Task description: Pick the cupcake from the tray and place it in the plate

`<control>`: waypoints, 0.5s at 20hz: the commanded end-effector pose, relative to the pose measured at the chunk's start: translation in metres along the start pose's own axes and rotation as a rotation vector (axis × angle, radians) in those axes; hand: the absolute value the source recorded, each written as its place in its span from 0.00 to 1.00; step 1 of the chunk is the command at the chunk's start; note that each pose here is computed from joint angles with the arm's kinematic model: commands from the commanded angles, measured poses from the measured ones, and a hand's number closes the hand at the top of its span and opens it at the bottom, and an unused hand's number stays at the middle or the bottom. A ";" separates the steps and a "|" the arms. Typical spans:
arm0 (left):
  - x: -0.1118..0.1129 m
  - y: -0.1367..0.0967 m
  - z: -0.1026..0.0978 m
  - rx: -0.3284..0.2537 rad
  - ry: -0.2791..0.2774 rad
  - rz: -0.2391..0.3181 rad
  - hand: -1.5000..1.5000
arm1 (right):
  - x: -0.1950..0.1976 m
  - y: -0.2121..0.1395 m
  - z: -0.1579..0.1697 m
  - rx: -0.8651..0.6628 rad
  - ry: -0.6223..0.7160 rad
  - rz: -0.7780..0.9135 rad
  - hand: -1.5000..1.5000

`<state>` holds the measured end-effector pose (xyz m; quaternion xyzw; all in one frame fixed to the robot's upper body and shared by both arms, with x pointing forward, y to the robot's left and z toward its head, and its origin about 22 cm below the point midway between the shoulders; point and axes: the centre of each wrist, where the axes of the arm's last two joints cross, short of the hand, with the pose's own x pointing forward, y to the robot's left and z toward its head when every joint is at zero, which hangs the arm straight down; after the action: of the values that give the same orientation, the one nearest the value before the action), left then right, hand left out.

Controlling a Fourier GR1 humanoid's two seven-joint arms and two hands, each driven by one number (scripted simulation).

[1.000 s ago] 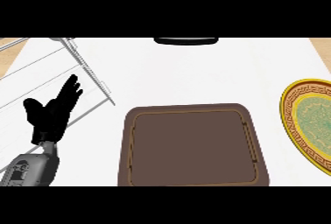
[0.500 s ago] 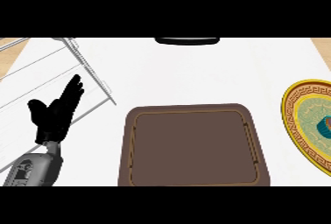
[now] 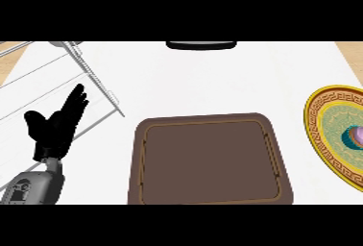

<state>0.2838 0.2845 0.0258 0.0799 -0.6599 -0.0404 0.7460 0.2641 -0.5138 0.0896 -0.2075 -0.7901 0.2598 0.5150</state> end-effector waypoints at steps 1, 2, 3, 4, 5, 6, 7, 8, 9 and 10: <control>-0.012 0.007 0.004 0.027 0.043 0.018 0.50 | 0.011 -0.011 -0.009 0.005 -0.081 -0.220 0.00; -0.015 0.010 0.001 0.023 0.048 0.006 0.50 | 0.012 -0.021 -0.009 -0.007 -0.074 -0.266 0.00; -0.020 0.021 0.006 0.019 0.055 0.003 0.50 | 0.007 -0.022 0.006 0.000 0.008 -0.301 0.00; -0.001 0.007 -0.005 0.031 0.036 -0.006 0.50 | 0.008 -0.032 0.001 0.012 0.035 -0.349 0.00; -0.009 0.008 0.004 0.018 0.050 0.004 0.50 | 0.005 -0.039 0.014 0.031 0.085 -0.377 0.00; -0.009 0.007 0.001 -0.003 0.037 0.013 0.50 | -0.001 -0.029 0.015 0.072 0.132 -0.417 0.00; -0.017 0.006 0.006 0.029 0.055 0.008 0.50 | 0.000 -0.027 0.014 0.101 0.130 -0.457 0.00; -0.004 0.003 0.005 0.006 0.050 0.010 0.50 | -0.004 -0.026 0.012 0.093 0.140 -0.494 0.00; -0.005 -0.001 0.002 0.011 0.040 0.005 0.50 | 0.012 -0.049 0.010 0.138 0.132 -0.485 0.00; -0.013 0.004 0.001 0.010 0.048 0.008 0.50 | -0.002 -0.041 0.026 0.130 0.135 -0.523 0.00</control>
<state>0.2825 0.2892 0.0257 0.0819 -0.6596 -0.0341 0.7464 0.2521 -0.5371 0.1090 -0.0817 -0.7592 0.1501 0.6281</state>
